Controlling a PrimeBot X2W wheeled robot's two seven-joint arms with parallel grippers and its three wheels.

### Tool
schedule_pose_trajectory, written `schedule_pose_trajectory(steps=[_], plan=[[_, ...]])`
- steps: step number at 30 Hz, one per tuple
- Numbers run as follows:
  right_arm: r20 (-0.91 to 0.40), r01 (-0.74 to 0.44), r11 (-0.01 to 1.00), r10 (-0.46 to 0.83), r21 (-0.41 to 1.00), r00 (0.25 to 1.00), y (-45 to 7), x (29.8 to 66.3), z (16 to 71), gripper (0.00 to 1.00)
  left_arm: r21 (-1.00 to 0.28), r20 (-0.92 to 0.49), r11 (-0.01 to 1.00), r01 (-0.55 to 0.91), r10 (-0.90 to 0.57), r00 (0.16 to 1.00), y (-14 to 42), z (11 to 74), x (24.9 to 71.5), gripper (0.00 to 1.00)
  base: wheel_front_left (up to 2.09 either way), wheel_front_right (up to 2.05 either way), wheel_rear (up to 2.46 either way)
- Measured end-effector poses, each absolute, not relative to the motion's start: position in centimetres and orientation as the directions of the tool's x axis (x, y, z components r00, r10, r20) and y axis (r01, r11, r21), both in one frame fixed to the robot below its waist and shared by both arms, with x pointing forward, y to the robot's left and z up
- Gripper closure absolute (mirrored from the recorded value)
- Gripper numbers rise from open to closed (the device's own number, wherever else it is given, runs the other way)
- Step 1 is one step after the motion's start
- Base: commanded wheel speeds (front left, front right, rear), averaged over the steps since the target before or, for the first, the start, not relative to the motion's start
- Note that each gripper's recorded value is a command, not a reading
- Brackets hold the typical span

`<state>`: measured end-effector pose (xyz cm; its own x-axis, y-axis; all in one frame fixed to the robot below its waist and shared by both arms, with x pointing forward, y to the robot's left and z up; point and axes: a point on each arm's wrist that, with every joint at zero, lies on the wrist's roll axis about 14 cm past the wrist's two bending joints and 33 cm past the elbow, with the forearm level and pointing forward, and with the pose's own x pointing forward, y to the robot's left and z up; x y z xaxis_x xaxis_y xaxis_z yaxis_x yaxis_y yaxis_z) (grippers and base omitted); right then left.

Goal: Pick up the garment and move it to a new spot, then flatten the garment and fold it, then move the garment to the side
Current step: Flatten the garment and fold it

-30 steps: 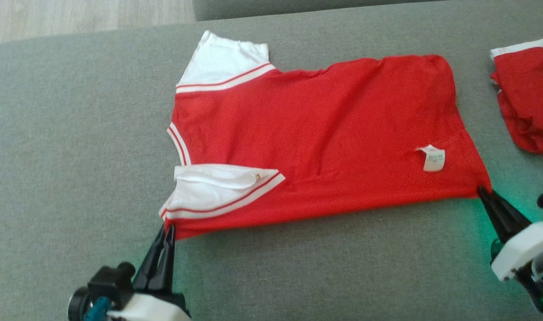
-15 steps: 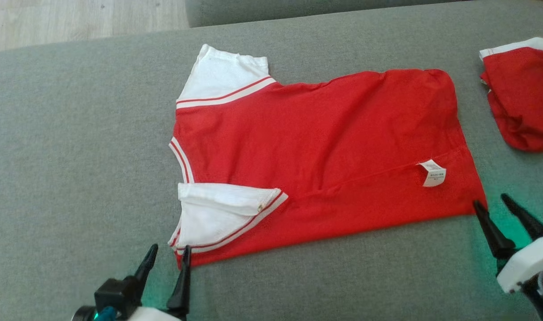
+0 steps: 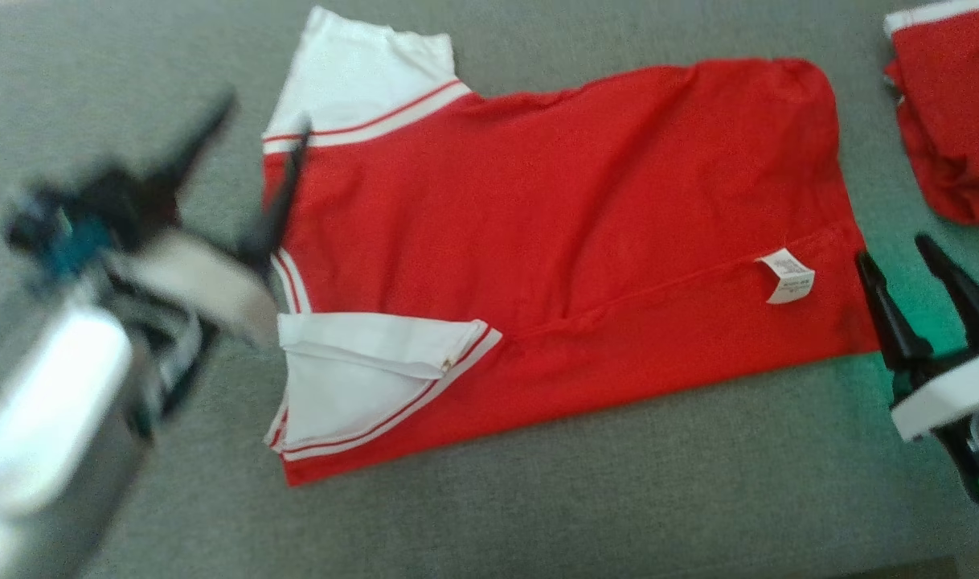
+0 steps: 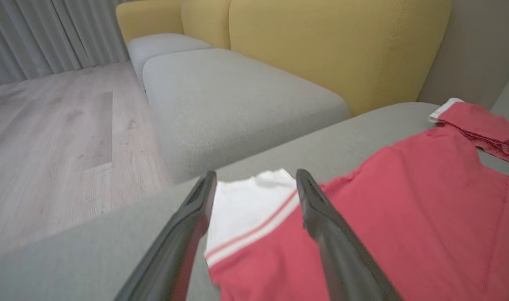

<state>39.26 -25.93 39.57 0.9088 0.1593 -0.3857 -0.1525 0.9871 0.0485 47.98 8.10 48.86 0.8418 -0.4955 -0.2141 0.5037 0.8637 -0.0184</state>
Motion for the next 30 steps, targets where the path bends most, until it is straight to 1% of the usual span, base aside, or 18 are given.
schedule_pose_trajectory(steps=[3, 4, 8, 13, 18, 21, 23, 30], plan=[[-0.383, -0.166, 0.985, 0.168, 0.039, 0.909, -25.6, 40.4, 39.5, 0.00, -0.007, -0.243, 0.830, 0.558, -0.543, 0.804, 7.1, 49.9, 52.1, 0.00, 0.00, 0.00, 0.00], [-0.387, -0.168, 0.985, 0.167, 0.032, 0.907, -25.6, 40.8, 39.3, 0.00, -0.004, -0.307, 0.804, 0.595, -0.567, 0.764, 6.3, 49.3, 54.1, 0.00, 0.00, 0.00, 0.00], [-0.403, -0.163, 0.986, 0.157, 0.019, 0.902, -25.9, 40.9, 38.9, 0.00, -0.009, -0.451, 0.772, 0.635, -0.570, 0.687, 5.0, 46.9, 57.2, 0.00, 0.00, 0.00, 0.00], [-0.419, -0.133, 0.991, 0.122, 0.004, 0.900, -27.0, 40.7, 38.6, 0.00, 0.022, -0.574, 0.767, 0.641, -0.515, 0.637, 4.9, 43.9, 60.3, 0.00, 0.00, 0.00, 0.00], [-0.440, -0.115, 0.993, 0.102, -0.003, 0.892, -27.5, 40.3, 38.0, 0.00, 0.009, -0.702, 0.796, 0.606, -0.426, 0.570, 6.5, 39.1, 61.6, 0.00, 0.00, 0.00, 0.00], [-0.449, -0.102, 0.995, 0.084, -0.015, 0.889, -28.1, 40.0, 37.9, 0.00, 0.010, -0.748, 0.807, 0.590, -0.386, 0.540, 7.5, 36.8, 61.8, 0.00, 0.00, 0.00, 0.00], [-0.454, -0.093, 0.995, 0.075, -0.018, 0.888, -28.4, 39.8, 37.8, 0.00, 0.010, -0.762, 0.811, 0.585, -0.372, 0.530, 7.8, 35.8, 61.9, 0.00, 0.00, 0.00, 0.00], [-0.475, -0.073, 0.997, 0.054, -0.020, 0.878, -29.0, 38.9, 37.3, 0.00, -0.005, -0.747, 0.821, 0.571, -0.383, 0.543, 7.4, 35.6, 62.8, 0.00, 0.00, 0.00, 0.00]])
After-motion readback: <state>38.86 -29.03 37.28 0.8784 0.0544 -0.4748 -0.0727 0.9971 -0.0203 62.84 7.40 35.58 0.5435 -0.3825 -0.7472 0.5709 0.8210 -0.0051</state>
